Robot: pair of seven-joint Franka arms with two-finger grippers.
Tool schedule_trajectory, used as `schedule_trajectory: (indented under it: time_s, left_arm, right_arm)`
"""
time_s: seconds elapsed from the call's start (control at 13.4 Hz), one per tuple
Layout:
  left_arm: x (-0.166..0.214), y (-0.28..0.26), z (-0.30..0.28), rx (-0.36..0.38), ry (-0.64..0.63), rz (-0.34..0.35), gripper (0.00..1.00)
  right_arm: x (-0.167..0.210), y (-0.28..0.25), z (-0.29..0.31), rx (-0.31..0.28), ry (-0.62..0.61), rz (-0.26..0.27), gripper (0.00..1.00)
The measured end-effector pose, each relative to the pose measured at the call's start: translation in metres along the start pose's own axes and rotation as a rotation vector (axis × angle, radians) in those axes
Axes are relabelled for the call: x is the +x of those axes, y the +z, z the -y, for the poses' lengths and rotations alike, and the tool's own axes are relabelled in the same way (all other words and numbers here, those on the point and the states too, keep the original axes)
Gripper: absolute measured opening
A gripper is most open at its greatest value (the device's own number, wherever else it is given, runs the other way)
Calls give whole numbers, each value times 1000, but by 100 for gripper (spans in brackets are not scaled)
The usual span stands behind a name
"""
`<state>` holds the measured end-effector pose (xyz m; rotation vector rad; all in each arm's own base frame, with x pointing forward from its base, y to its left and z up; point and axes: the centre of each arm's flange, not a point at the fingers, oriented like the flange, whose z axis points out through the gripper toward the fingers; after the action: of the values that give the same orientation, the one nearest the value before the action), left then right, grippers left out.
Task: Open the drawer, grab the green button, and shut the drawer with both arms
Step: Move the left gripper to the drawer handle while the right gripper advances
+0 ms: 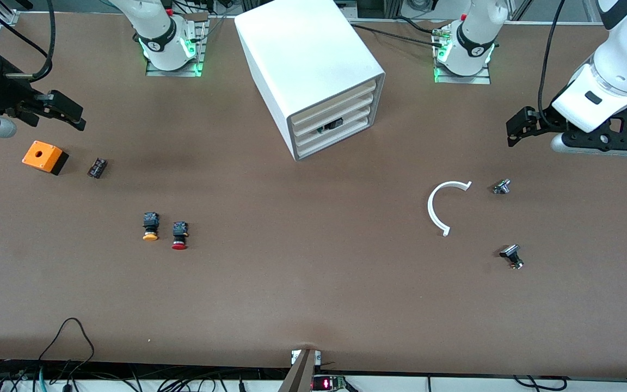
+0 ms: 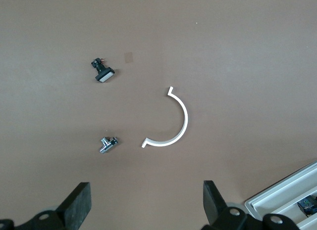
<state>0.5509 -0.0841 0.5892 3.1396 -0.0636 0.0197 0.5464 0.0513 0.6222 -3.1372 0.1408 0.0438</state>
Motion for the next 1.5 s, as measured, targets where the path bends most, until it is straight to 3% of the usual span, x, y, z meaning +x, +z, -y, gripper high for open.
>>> schedule_trajectory:
  time_s: [0.6,0.82,0.97,1.12,1.2,1.5]
  left_arm:
    - [-3,2,-1,2,2,24,100]
    - [-15,8,-17,-86,10,122,100]
    - [-27,13,-33,-142,34,212,100]
    - [-35,16,-59,-164,79,254,100]
    - [-37,20,-74,-212,96,279,99]
    - [-22,79,-115,-537,143,444,100]
  right_arm:
    - [5,16,-3,-3,6,20,100]
    - [21,62,-6,-10,11,93,100]
    - [33,86,0,-9,4,110,100]
    - [44,111,7,-9,-8,129,99]
    - [51,128,12,-9,-13,142,99]
    - [80,196,21,26,-9,169,98]
